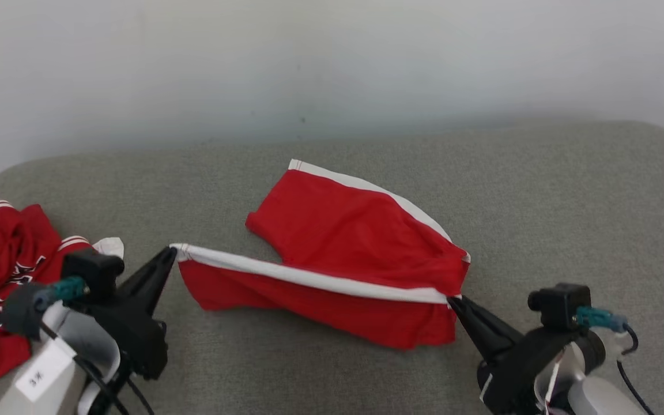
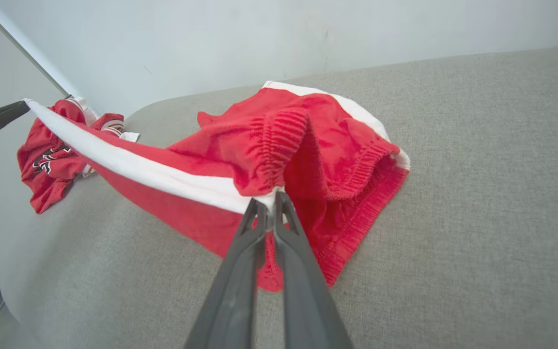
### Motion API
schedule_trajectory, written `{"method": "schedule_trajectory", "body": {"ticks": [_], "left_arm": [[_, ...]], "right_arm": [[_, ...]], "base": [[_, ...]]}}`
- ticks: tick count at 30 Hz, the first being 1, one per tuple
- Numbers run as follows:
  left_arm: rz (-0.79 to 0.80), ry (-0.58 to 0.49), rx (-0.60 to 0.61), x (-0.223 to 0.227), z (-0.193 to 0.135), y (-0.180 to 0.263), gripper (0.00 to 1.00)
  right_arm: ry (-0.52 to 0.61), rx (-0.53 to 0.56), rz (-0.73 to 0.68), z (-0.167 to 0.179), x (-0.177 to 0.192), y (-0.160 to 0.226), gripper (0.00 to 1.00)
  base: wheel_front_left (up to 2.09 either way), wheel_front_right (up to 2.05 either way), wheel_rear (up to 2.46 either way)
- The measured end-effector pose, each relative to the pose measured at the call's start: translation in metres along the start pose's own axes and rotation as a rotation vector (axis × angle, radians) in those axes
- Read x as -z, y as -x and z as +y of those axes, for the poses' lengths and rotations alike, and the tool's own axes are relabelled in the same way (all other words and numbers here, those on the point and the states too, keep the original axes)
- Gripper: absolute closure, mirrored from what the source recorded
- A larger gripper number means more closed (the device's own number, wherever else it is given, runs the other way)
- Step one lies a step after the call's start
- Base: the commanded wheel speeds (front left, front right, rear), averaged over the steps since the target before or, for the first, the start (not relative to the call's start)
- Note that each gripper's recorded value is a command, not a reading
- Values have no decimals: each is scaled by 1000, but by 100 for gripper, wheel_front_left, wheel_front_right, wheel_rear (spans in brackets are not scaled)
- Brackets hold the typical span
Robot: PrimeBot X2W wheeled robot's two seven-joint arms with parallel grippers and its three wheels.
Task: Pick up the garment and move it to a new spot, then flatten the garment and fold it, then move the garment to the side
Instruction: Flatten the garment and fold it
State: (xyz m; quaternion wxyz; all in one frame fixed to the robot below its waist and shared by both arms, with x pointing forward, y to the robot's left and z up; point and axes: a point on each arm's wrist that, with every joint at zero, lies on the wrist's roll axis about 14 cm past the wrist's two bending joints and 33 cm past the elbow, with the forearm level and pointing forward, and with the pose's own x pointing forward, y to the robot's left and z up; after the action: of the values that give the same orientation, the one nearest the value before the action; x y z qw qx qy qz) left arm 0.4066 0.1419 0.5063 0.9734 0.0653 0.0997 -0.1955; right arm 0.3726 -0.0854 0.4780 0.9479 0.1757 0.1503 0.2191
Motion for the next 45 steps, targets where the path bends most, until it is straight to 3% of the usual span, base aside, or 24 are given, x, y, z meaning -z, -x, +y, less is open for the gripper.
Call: {"method": "schedule_trajectory", "body": {"ticks": [13,30,39,45], "left_arm": [[33,-120,24,-39,37,-90,100],[101,-274,226,-28,-1,-191,100],[119,-330,255,-15,0,-231,100],[117,-305,284,1,-6,-249,100]], "right_arm": [[-18,24,-51,-14,-42,-57,100],[-93,159,-63,-67,-46,-80,100],[-89,187,-36,-83,-38,-95,100],[-79,208,10,-95,-22,-105,100]], "base": [[0,0,0],[0,0,0],[0,0,0],[0,0,0]]}}
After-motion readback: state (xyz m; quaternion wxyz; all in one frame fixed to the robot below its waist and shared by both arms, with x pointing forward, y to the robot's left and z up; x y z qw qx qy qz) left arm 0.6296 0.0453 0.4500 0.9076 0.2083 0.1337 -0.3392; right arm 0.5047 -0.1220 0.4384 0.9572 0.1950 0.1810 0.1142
